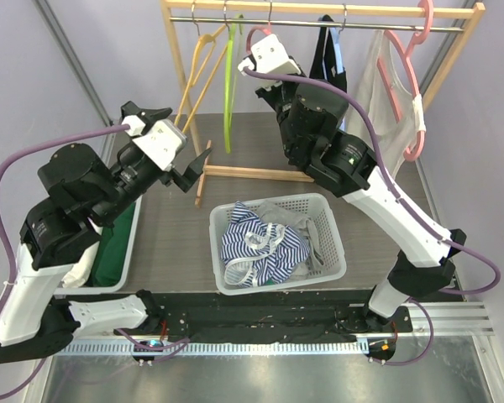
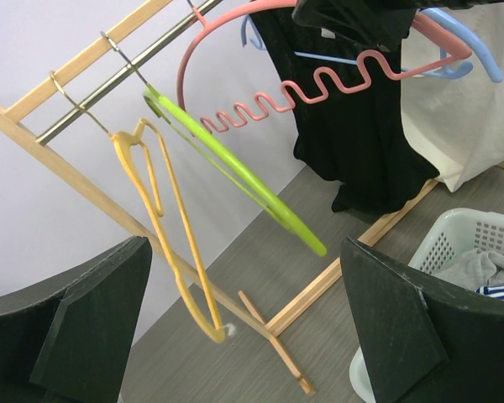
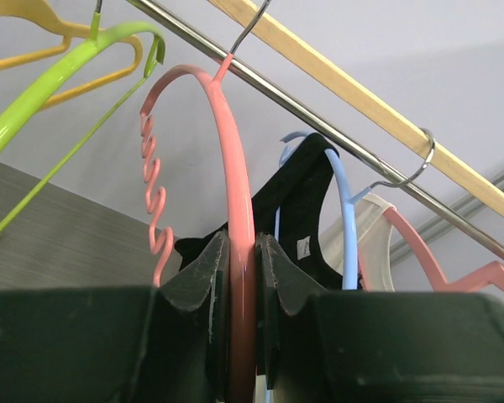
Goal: Remove the tank top from the hanger
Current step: Place the hanger at the clothesline.
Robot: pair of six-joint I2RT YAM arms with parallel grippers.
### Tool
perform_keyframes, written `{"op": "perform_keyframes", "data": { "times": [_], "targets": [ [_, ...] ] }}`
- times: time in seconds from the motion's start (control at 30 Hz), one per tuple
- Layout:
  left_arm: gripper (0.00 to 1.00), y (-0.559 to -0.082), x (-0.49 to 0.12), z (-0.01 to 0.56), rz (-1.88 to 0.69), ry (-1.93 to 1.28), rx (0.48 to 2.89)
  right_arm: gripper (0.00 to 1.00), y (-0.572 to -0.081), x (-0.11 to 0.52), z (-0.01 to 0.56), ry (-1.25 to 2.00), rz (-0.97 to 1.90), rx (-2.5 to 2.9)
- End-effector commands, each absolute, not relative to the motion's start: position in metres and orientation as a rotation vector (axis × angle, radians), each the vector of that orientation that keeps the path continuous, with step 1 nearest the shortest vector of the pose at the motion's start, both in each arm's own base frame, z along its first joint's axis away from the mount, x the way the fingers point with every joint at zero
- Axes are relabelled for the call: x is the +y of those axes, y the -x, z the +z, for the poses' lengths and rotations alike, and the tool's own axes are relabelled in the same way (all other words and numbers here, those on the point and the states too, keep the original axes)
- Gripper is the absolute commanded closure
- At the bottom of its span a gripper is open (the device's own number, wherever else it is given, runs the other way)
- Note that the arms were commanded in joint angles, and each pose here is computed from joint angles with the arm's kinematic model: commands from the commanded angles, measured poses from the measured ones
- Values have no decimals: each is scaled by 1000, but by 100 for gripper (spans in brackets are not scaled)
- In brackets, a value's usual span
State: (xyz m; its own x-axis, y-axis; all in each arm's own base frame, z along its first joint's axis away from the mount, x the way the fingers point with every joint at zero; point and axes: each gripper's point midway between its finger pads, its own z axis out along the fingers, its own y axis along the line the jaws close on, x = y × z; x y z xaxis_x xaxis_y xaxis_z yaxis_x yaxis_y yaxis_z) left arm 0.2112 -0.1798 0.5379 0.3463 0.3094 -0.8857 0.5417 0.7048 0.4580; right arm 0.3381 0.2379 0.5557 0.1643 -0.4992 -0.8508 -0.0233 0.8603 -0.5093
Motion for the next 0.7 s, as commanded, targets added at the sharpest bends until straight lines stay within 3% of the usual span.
{"op": "perform_keyframes", "data": {
  "times": [0.0,0.67],
  "targets": [
    [0,-210,-171,551,-176,-768,1210,99,-331,236,584,389,-250,1310],
    [0,-218,-185,539,-227,-751,1257,99,-341,254,538,447,-215,1383]
  ]
}}
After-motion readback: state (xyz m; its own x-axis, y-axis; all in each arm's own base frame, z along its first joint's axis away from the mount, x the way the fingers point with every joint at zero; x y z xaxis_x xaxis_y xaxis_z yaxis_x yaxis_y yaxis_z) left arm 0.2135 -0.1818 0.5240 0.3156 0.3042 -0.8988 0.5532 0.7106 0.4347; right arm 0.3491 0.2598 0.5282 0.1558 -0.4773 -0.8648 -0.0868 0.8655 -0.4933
